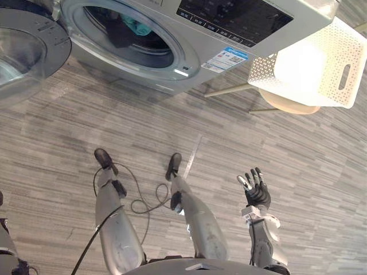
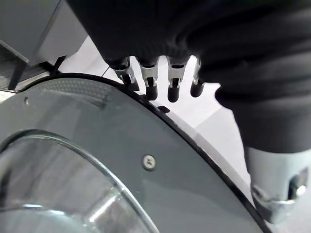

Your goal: Pick up the laundry basket with both hands and put the clothes into the washing machine.

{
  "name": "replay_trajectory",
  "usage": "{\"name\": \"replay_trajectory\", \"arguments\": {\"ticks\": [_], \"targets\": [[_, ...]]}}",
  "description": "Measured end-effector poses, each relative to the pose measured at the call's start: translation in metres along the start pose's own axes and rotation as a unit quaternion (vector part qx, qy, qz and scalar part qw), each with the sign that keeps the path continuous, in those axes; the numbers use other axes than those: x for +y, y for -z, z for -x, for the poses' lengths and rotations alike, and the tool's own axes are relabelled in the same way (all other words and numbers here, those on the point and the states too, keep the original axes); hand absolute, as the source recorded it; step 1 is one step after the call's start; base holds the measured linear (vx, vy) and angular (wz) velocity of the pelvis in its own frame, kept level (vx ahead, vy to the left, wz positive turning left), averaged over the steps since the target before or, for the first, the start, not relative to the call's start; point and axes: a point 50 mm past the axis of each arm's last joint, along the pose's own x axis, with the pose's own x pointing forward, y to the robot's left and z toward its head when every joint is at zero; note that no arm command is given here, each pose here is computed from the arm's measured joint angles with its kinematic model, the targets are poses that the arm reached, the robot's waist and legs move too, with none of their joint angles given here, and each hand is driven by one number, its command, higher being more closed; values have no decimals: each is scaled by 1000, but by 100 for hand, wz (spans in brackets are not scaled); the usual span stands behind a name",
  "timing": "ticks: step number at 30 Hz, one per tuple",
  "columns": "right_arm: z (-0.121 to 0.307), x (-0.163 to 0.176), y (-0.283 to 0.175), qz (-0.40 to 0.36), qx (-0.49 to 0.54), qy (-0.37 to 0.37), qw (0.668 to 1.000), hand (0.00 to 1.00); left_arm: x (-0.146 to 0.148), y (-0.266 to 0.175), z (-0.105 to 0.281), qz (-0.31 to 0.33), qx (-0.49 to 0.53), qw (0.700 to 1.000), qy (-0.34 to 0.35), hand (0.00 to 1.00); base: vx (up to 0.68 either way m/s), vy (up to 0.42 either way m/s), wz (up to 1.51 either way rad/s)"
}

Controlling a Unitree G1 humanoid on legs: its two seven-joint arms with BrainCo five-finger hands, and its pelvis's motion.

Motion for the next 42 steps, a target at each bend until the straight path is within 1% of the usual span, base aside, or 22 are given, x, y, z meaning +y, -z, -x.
{"name": "replay_trajectory", "arguments": {"ticks": [3, 6, 10, 13, 14, 15, 16, 18, 19, 20, 21, 22, 24, 25, 27, 28, 30, 33, 35, 38, 40, 42], "targets": [[0, 0, 2, 1, 15, -11, 1000, 0, -2, 13, 4, -12, 28, 998, 54, 0, 52, -21, -2], [0, 1, 2, 5, 20, -23, 1000, 0, -2, 34, 12, -45, 62, 992, 100, 0, 35, -5, -12], [4, -5, 4, 16, 31, -31, 999, 0, 5, 84, 36, -117, 147, 968, 166, 0, 67, 0, -24], [8, -12, 3, 21, 31, -22, 999, 0, -6, 127, 62, -127, 208, 947, 207, 0, 122, 7, -24], [9, -14, 1, 36, 31, -29, 998, 0, -11, 149, 77, -131, 236, 938, 216, 0, 142, 17, -28], [11, -15, 0, 44, 32, -32, 998, 0, -14, 158, 84, -130, 249, 934, 223, 0, 85, 10, -20], [12, -19, -2, 54, 33, -33, 997, 0, -20, 173, 95, -132, 272, 923, 240, 0, 101, 24, -11], [14, -36, -4, 99, 50, -19, 994, 0, -45, 223, 144, -121, 356, 874, 308, 0, 75, 46, -13], [15, -43, -2, 110, 60, -10, 992, 0, -52, 233, 157, -112, 376, 861, 323, 0, 30, 62, -11], [17, -57, 1, 131, 86, 6, 988, 0, -62, 253, 186, -91, 418, 834, 348, 0, 4, 59, -7], [19, -65, 4, 139, 101, 17, 985, 0, -67, 262, 201, -87, 439, 816, 366, 0, -12, 78, -5], [23, -75, 9, 151, 124, 32, 980, 0, -74, 275, 229, -82, 473, 782, 397, 0, -24, 93, -9], [31, -89, 23, 170, 172, 50, 969, 0, -90, 297, 294, -70, 541, 702, 458, 0, -41, 125, -25], [33, -91, 26, 170, 182, 53, 967, 0, -92, 300, 306, -71, 550, 687, 469, 0, -34, 95, -32], [39, -98, 32, 176, 205, 63, 961, 0, -95, 302, 331, -76, 564, 646, 509, 0, -62, 94, -23], [42, -101, 34, 175, 213, 68, 959, 0, -100, 301, 333, -74, 559, 637, 525, 0, -76, 97, -16], [45, -104, 37, 173, 222, 72, 957, 0, -104, 299, 336, -78, 551, 629, 543, 0, -45, 72, -18], [50, -107, 43, 173, 239, 74, 953, 0, -104, 295, 330, -80, 536, 627, 560, 0, -16, 57, -18], [51, -110, 43, 182, 249, 71, 948, 0, -99, 292, 318, -102, 517, 635, 565, 0, -18, 16, -14], [53, -117, 41, 204, 271, 59, 939, 0, -91, 281, 283, -141, 467, 666, 565, 0, -36, -12, -8], [52, -117, 41, 213, 276, 53, 936, 0, -86, 275, 271, -159, 443, 678, 564, 0, -52, -22, -1], [52, -116, 41, 215, 278, 51, 935, 0, -85, 273, 270, -172, 428, 677, 573, 0, -59, -19, 0]]}}
